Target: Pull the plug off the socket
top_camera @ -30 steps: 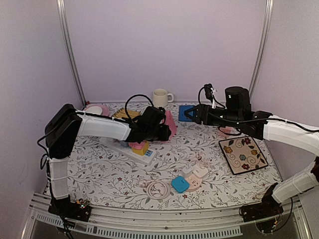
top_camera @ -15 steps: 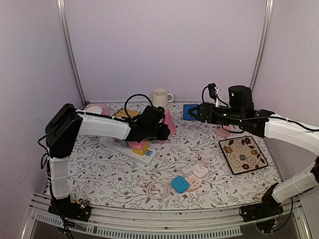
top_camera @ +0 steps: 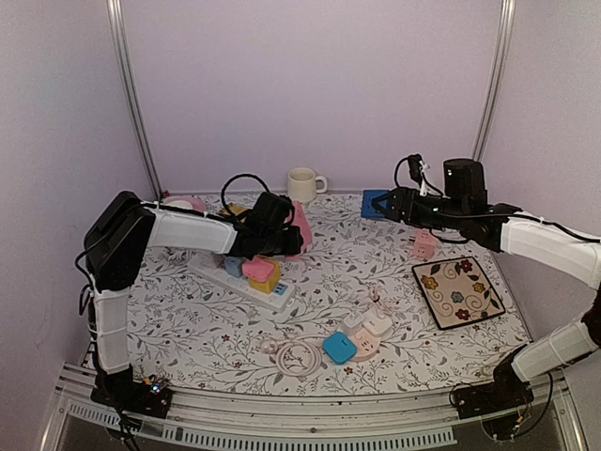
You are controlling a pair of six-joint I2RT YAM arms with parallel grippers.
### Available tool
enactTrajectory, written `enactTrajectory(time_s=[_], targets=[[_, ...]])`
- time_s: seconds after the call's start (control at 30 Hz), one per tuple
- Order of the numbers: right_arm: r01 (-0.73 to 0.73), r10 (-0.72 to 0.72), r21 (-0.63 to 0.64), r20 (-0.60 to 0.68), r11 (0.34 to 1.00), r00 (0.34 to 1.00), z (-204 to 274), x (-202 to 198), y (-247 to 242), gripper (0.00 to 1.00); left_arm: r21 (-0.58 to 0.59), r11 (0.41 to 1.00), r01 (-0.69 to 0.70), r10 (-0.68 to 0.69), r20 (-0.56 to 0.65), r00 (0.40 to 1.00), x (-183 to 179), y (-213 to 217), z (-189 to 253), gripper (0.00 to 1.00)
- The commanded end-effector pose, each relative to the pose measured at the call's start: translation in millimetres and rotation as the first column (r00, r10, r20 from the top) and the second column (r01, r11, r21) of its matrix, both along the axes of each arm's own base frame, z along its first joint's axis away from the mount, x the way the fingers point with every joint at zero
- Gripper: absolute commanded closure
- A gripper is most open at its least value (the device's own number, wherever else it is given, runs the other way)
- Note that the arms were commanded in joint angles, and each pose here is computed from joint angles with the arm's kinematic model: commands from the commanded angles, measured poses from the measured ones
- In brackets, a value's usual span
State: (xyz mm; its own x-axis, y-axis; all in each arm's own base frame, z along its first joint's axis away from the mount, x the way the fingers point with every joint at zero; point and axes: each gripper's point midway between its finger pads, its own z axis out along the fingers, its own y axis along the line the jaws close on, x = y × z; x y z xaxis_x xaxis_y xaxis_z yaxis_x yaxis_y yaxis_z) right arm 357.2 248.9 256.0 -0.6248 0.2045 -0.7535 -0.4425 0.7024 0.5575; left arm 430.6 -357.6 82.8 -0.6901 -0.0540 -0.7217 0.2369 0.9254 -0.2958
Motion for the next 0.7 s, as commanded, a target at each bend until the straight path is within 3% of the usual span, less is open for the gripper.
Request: enactTrajectory(time_s=[0.0,0.33,0.53,0.6,0.67], targets=[[0.003,-0.004,0.014,0.042,1.0,0.999,6,29,-6,0.96,-0.049,0.998,0.037,-0.034,0.051,0.998,5,-7,18,1.0],[0.091,-0.098,-0.052,-0.155,0.995,0.983,-95,127,-51,0.95,-0.14,0.974,0.178,-0.168,0.079,0.983,-20,-34,49,1.0],[0.081,-0.085,-0.025,-0.248,0.996,0.965,-139,170,-62,0.86,-0.177,0.942,0.287,-0.276,0.083,0.958,-38,-58,57,1.0],[0.087,-0.088,-0.018,-0.272,0.996,0.958,-148,178,-65,0.79,-0.192,0.932,0.308,-0.298,0.081,0.951,-42,-64,60,1.0],[0.102,-0.105,-0.024,-0.289,0.994,0.952,-155,183,-71,0.64,-0.204,0.923,0.325,-0.315,0.081,0.946,-44,-67,63,1.0]])
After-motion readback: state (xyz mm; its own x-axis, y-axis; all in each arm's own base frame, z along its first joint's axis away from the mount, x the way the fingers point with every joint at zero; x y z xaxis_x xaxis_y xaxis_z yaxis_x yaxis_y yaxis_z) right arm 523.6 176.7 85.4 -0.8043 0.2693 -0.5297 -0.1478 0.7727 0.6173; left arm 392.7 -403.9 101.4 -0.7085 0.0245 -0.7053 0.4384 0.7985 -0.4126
